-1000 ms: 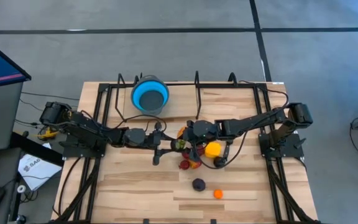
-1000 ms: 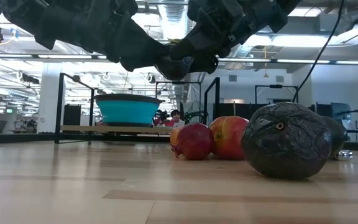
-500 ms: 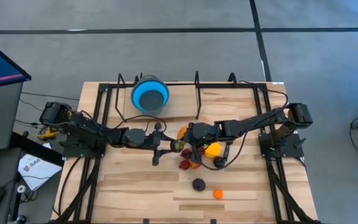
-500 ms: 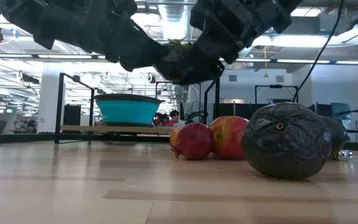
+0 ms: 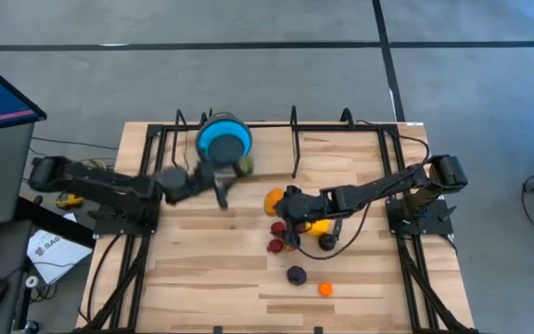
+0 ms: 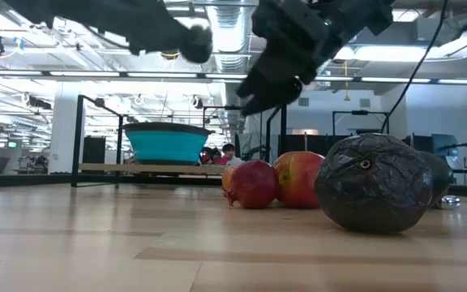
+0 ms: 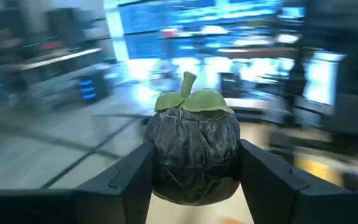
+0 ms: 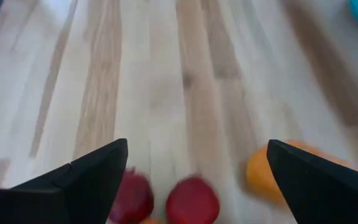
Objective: Pick & Place Fruit
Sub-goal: Put the mangosteen into the blue strainer bowl on the shelf, then put the bell pepper into the blue strainer bowl on the shelf
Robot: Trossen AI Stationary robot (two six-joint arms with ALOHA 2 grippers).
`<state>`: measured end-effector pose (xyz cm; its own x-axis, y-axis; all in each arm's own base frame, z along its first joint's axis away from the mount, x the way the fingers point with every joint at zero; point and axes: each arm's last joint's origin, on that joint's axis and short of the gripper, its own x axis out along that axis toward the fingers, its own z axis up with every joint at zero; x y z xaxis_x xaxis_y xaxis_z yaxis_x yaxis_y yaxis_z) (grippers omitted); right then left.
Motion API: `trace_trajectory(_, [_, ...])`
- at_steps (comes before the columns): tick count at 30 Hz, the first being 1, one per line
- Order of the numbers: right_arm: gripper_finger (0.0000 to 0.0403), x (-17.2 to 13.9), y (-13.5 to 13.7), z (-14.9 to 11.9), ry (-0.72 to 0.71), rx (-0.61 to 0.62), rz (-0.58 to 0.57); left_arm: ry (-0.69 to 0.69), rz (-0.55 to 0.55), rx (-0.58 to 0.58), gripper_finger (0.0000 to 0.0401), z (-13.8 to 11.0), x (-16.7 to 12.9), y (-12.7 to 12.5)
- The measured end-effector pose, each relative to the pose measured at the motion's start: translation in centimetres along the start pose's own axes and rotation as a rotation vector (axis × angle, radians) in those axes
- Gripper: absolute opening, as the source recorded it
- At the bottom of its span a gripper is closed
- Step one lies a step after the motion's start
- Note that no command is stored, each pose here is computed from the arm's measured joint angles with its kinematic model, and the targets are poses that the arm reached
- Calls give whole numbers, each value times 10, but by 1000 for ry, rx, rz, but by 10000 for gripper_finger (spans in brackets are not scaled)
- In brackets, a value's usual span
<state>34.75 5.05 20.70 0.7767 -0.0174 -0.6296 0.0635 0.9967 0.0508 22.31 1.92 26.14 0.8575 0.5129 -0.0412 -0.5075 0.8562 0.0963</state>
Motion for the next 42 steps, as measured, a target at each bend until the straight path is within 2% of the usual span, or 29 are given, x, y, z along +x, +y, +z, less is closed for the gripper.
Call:
trace_trajectory(3, [370,0,-2,6,-58,12,1,35,137,-52,191,-4,12,37])
trace_trajectory(6, [363,0,-3,8,-73,16,0,94,210,-103,196,-17,27,66])
trace_trajectory(11, [353,0,-3,10,-91,19,3,204,297,-143,212,-44,45,92])
trace_trajectory(15, [345,0,-3,10,-91,19,3,282,315,-131,214,-63,56,94])
trace_trajectory(20, [337,0,-3,10,-92,19,3,344,386,-96,215,-78,62,94])
trace_trajectory(33, [330,0,-3,10,-92,19,4,433,443,-62,241,-100,70,95])
trace_trajectory(42, [329,0,-3,10,-91,19,6,420,477,-56,271,-100,71,96])
